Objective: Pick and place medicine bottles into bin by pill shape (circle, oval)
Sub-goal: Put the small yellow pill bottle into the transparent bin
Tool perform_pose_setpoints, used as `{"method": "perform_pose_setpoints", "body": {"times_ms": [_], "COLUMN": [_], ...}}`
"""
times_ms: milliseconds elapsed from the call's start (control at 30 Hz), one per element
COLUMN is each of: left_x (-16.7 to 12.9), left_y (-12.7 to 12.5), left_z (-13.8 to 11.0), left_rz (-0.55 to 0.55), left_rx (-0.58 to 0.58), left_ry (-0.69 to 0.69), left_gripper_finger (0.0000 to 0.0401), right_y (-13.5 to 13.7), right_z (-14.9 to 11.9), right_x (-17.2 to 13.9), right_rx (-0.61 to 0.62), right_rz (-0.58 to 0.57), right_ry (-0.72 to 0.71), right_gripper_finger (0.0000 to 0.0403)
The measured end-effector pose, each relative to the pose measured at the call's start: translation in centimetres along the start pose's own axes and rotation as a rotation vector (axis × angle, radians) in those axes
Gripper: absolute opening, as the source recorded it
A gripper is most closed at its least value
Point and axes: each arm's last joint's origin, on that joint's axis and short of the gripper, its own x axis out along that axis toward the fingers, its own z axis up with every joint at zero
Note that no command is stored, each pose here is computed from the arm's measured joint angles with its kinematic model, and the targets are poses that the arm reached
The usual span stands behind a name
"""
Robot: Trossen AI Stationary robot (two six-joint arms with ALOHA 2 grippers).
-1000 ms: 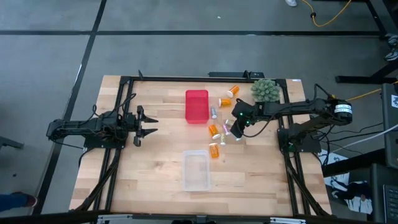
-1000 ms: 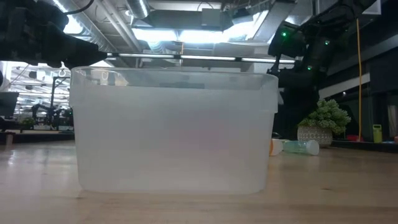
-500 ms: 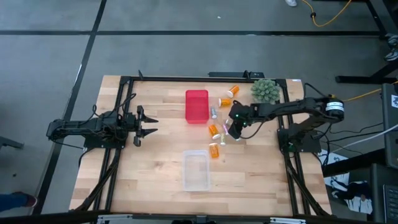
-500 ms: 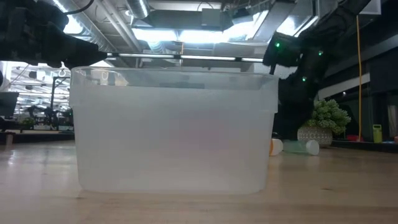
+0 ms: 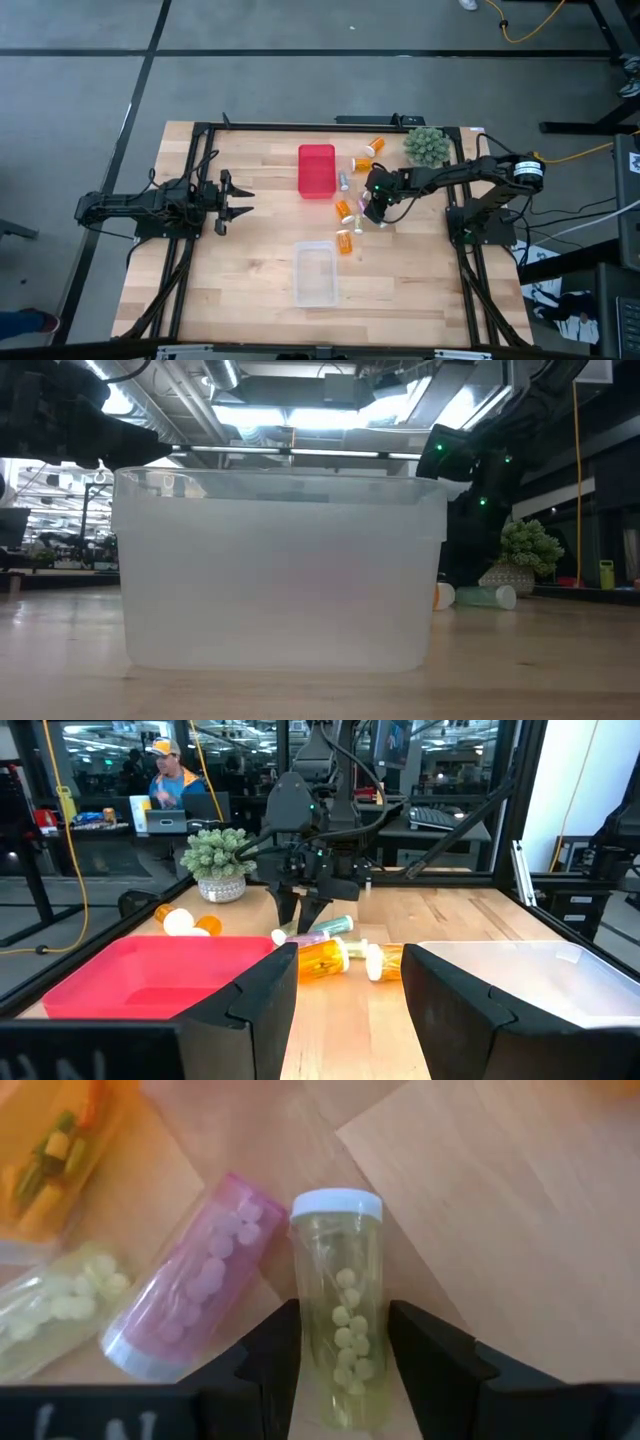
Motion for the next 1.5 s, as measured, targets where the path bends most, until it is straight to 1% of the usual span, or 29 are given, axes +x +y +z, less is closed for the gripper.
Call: {"method": "perform_pose_setpoints", "body": {"times_ms": [67,233,300,433,567,700,867,967,1067,1133,1200,1267,1367,1500], "left_x": [0.0,0.0,0.0,0.0,0.0,0.0,0.0,0.0,0.0,0.0,0.0,0.0,0.0,0.0], "left_y": [0.0,0.0,0.0,0.0,0.0,0.0,0.0,0.0,0.0,0.0,0.0,0.0,0.0,0.0], "left_z": [0.0,0.0,0.0,0.0,0.0,0.0,0.0,0.0,0.0,0.0,0.0,0.0,0.0,0.0], "left_rz": [0.000,0.000,0.000,0.000,0.000,0.000,0.000,0.000,0.000,0.000,0.000,0.000,0.000,0.000], "left_rx": [0.000,0.000,0.000,0.000,0.000,0.000,0.000,0.000,0.000,0.000,0.000,0.000,0.000,0.000], "left_ry": [0.000,0.000,0.000,0.000,0.000,0.000,0.000,0.000,0.000,0.000,0.000,0.000,0.000,0.000], "left_gripper_finger": [0.0173,0.0173,0.0173,0.0173,0.0173,0.0173,0.0173,0.0173,0.0173,0.0173,0.0173,0.0173,0.0173,0.0173], "right_y": [0.0,-0.1,-0.1,0.0,0.6,1.4,3.7,5.6,7.8,9.1,10.3,11.3,12.7,14.3], "right_z": [0.0,0.1,0.1,0.4,1.9,4.0,6.2,7.3,8.0,7.9,7.6,7.1,6.1,5.3], "right_x": [-0.1,-0.2,-0.2,-0.4,-1.1,-2.4,-4.5,-5.9,-7.2,-7.8,-8.4,-8.7,-8.9,-8.0], "right_rx": [0.027,0.060,0.084,0.110,0.105,0.052,-0.066,-0.180,-0.326,-0.424,-0.507,-0.576,-0.668,-0.714], "right_rz": [-0.010,-0.018,-0.018,-0.017,0.004,0.045,0.182,0.302,0.497,0.641,0.744,0.787,0.807,0.830], "right_ry": [-0.008,-0.020,-0.023,-0.027,-0.074,-0.133,-0.198,-0.250,-0.354,-0.399,-0.430,-0.444,-0.450,-0.453], "right_gripper_finger": [0.0143,0.0098,0.0088,0.0092,0.0099,0.0097,0.0099,0.0100,0.0100,0.0100,0.0100,0.0101,0.0101,0.0101]}}
